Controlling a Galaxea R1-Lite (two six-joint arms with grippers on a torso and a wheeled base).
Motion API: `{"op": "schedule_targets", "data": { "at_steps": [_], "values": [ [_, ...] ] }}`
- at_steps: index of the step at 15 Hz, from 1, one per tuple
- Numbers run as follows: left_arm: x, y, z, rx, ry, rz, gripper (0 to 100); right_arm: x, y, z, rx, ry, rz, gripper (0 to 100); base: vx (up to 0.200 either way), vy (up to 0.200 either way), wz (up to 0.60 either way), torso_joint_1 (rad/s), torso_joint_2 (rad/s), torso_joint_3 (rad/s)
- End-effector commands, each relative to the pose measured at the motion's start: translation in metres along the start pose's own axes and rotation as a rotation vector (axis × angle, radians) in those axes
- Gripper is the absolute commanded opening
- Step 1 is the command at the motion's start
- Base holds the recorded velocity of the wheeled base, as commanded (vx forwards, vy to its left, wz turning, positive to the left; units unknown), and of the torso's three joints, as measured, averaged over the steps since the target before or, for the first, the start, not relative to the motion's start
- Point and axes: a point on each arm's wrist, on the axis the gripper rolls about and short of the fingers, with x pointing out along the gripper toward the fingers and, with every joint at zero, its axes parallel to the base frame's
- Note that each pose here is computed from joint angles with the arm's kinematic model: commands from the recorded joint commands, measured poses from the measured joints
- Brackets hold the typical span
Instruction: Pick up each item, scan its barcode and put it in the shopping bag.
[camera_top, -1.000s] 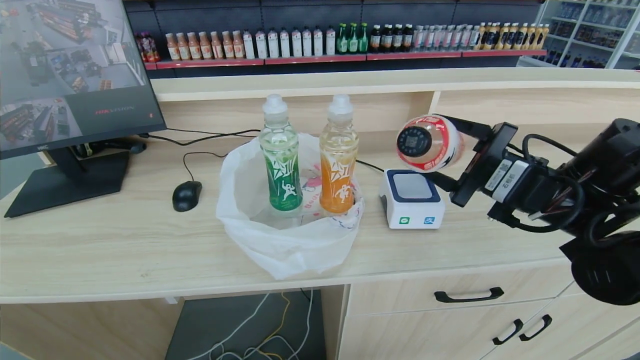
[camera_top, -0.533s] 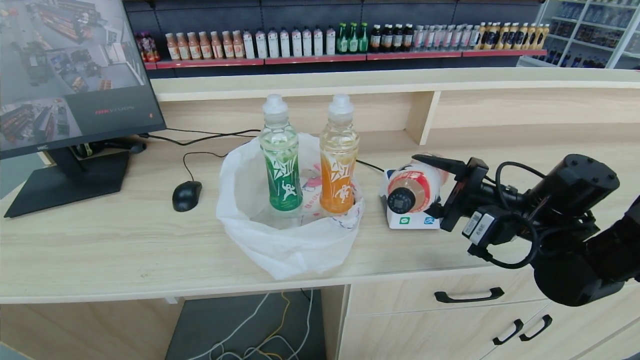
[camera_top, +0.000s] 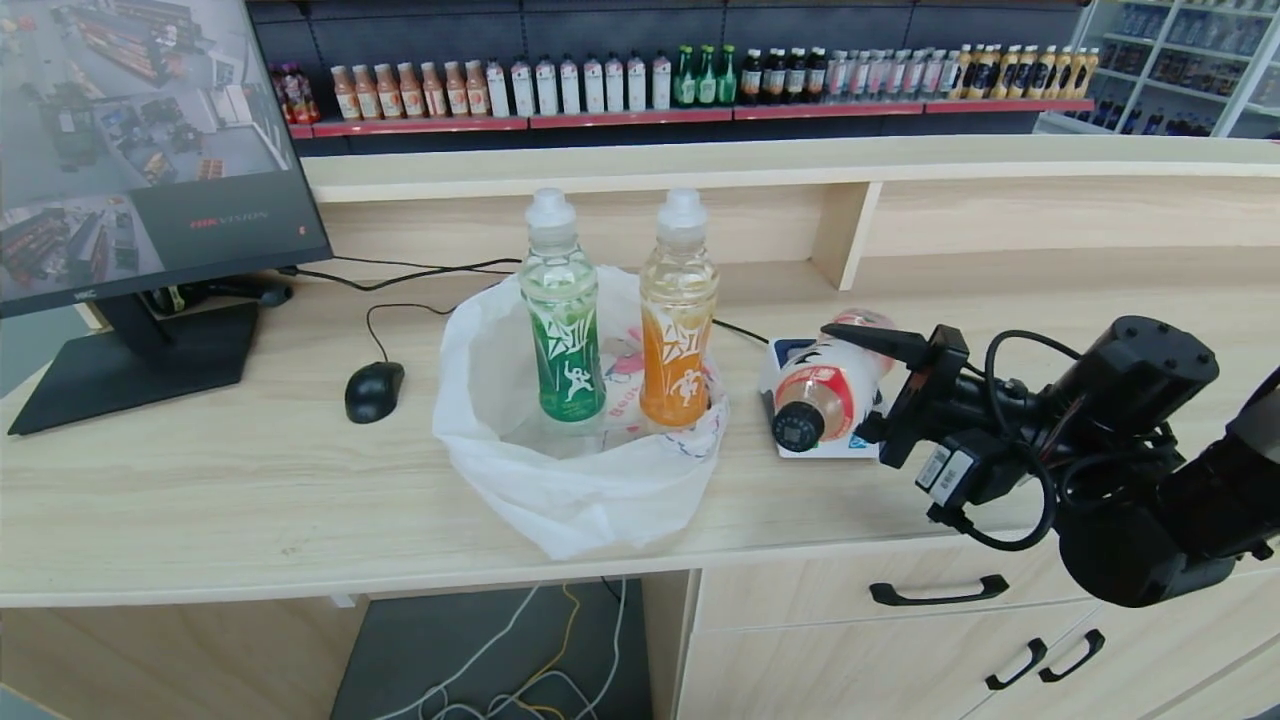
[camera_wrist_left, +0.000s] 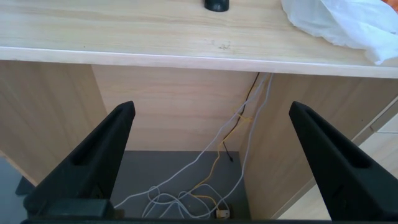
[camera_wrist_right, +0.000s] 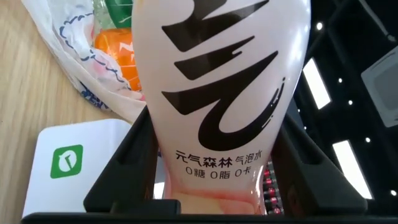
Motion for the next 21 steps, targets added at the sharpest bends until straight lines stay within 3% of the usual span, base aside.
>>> {"op": "schedule_targets", "data": {
  "at_steps": [1, 21],
  "values": [
    [0.0001, 0.0, -0.0002, 0.0, 0.001, 0.001, 100, 0.0015, -0.0056, -0.0004, -0.019, -0.004, -0.014, 0, 0.0, 0.0, 0.0, 0.0, 0.0, 0.0],
    [0.0001, 0.0, -0.0002, 0.0, 0.001, 0.001, 100, 0.0073, -0.0082, 0.0, -0.056, -0.038, -0.02, 0, 0.0, 0.0, 0.0, 0.0, 0.0, 0.0]
  ]
}}
